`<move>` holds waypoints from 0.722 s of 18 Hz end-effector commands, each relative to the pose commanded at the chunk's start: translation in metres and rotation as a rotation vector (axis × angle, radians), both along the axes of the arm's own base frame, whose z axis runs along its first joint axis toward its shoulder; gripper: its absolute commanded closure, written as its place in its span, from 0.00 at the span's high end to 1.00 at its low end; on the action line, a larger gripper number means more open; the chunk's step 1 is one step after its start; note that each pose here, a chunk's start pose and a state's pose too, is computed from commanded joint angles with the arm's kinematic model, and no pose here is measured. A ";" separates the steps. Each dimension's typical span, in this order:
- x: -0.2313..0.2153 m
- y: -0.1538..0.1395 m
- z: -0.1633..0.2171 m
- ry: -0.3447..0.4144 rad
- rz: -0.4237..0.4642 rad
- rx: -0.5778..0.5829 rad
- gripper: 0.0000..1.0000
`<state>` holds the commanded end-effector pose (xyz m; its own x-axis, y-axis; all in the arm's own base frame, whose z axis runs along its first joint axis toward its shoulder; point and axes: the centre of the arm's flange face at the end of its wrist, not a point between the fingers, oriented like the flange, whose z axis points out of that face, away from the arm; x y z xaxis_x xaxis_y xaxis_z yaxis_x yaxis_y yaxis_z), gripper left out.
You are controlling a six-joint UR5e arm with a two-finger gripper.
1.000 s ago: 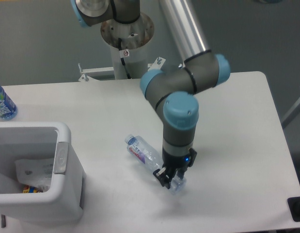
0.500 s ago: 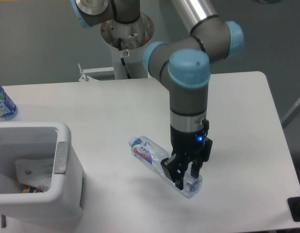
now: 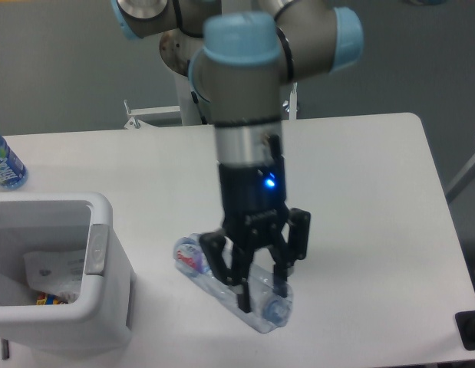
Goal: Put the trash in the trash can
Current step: 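Lift the bottle and carry it over the white bin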
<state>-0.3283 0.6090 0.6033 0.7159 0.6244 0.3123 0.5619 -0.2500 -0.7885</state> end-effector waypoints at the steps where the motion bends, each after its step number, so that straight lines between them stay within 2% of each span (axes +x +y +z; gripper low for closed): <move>1: 0.009 0.001 0.008 0.010 -0.011 0.012 0.55; 6: 0.043 -0.001 0.038 0.050 -0.050 0.059 0.55; 13: 0.118 0.045 0.005 0.030 -0.189 0.013 0.54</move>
<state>-0.2102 0.6544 0.6088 0.8294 0.4737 0.2960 0.4819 -0.3389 -0.8081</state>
